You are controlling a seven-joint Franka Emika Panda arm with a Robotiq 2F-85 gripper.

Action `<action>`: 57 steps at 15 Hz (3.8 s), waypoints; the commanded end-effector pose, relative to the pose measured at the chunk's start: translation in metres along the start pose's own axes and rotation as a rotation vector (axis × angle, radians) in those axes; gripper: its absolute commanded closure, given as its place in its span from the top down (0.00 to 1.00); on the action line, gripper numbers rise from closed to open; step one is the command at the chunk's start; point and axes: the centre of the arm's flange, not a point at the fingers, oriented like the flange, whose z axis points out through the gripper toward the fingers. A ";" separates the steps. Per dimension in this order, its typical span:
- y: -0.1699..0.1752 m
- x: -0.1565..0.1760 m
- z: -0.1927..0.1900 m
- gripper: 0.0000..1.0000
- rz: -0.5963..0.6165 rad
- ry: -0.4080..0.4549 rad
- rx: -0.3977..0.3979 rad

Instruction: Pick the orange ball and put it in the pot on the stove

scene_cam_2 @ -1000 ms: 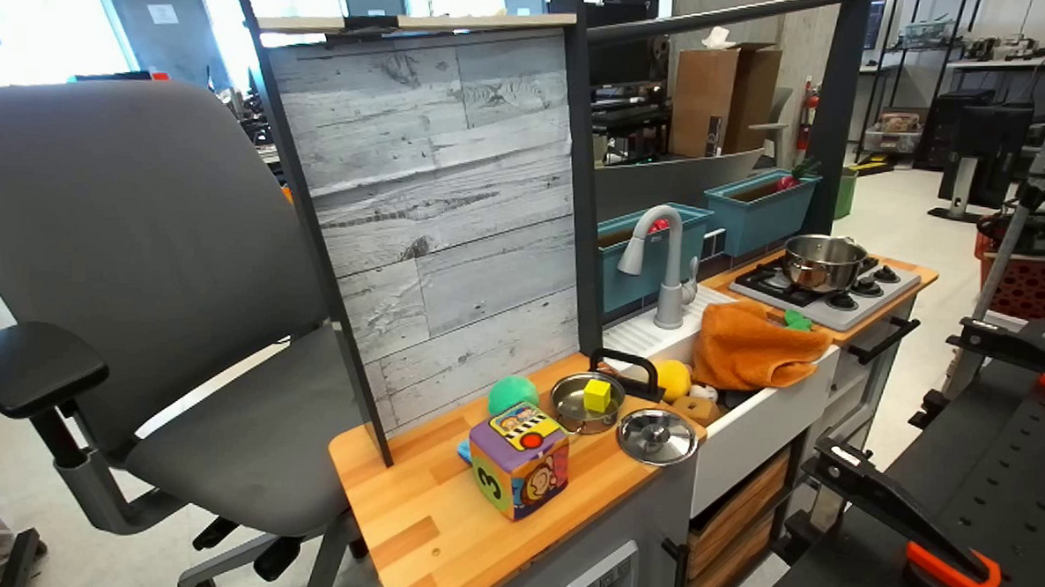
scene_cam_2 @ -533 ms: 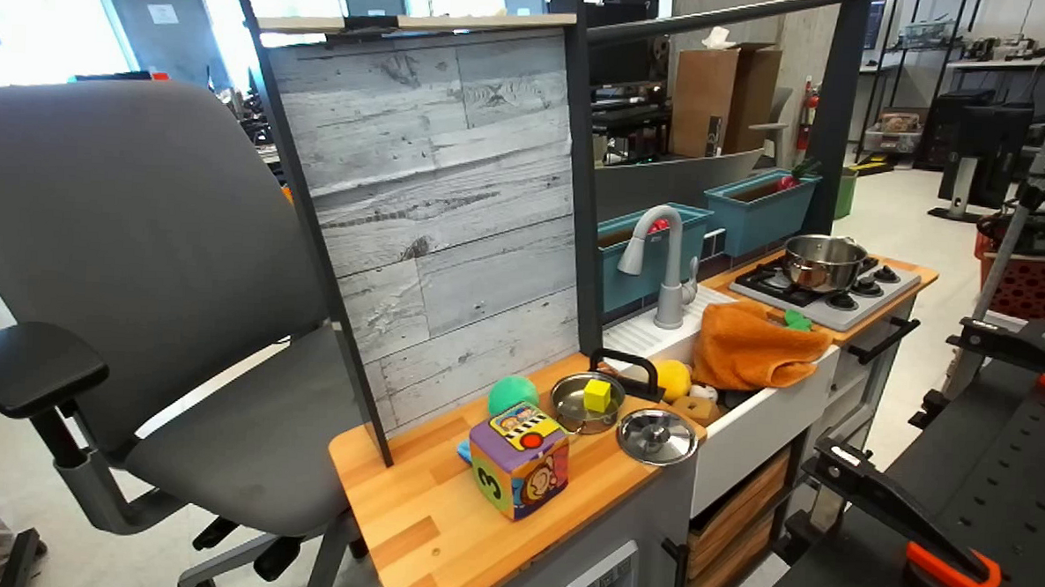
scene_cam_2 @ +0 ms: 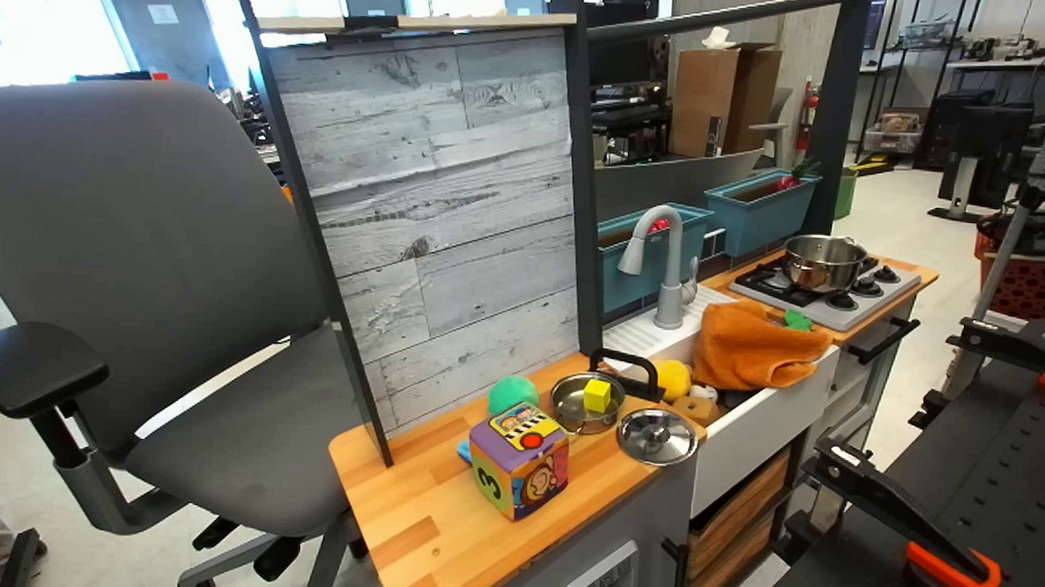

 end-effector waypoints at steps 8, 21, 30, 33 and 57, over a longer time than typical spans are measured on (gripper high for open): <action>-0.012 0.104 0.039 1.00 0.018 0.112 -0.004; -0.031 0.200 0.213 1.00 -0.039 0.193 0.014; -0.026 0.250 0.332 1.00 0.058 0.119 0.073; -0.046 0.268 0.355 1.00 0.063 0.150 0.110; -0.114 0.323 0.511 0.75 0.039 -0.070 0.013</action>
